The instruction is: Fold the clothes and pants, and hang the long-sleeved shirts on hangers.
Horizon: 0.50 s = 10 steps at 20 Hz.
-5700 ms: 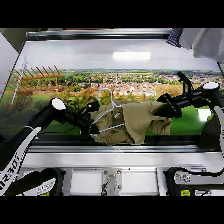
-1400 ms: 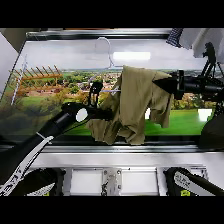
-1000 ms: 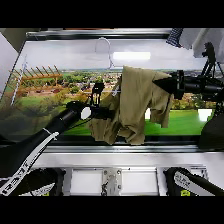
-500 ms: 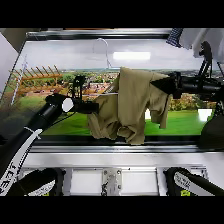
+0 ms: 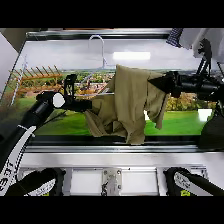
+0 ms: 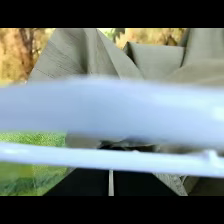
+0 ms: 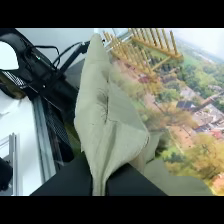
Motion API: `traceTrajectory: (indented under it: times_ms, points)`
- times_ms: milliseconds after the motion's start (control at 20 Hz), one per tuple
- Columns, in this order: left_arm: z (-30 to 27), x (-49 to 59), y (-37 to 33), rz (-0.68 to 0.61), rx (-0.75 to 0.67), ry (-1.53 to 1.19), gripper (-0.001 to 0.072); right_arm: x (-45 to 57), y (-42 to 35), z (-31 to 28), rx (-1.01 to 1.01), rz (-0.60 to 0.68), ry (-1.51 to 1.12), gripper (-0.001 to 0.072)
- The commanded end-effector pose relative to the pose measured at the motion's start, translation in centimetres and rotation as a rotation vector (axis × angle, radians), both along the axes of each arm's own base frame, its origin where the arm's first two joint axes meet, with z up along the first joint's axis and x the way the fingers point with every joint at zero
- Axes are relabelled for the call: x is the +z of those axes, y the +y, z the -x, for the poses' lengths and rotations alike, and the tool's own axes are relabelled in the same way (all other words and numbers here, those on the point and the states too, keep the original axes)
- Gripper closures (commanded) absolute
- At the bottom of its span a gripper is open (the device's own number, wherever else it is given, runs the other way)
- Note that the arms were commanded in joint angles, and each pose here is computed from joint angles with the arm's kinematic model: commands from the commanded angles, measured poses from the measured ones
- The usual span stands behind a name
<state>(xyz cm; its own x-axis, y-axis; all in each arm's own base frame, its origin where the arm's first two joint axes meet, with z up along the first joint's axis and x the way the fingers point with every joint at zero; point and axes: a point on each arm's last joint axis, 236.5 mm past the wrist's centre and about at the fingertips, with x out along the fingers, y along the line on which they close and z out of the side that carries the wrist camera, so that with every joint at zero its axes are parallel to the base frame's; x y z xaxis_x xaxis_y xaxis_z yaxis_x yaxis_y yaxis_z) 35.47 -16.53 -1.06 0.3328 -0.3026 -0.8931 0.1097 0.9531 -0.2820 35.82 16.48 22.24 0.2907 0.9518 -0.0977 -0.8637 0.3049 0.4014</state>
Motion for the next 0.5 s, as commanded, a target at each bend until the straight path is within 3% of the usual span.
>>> traceTrajectory:
  times_ms: [0,450]
  points:
    - [-0.2,0.2,0.1,0.017,0.000,-0.004,0.0693,1.3,-0.1,-0.5,-0.032,-0.049,0.011,0.0707]
    - [-2.3,1.8,3.8,0.014,0.069,-0.027,0.0693,-0.8,-0.2,0.3,-0.031,0.052,0.076,0.0708]
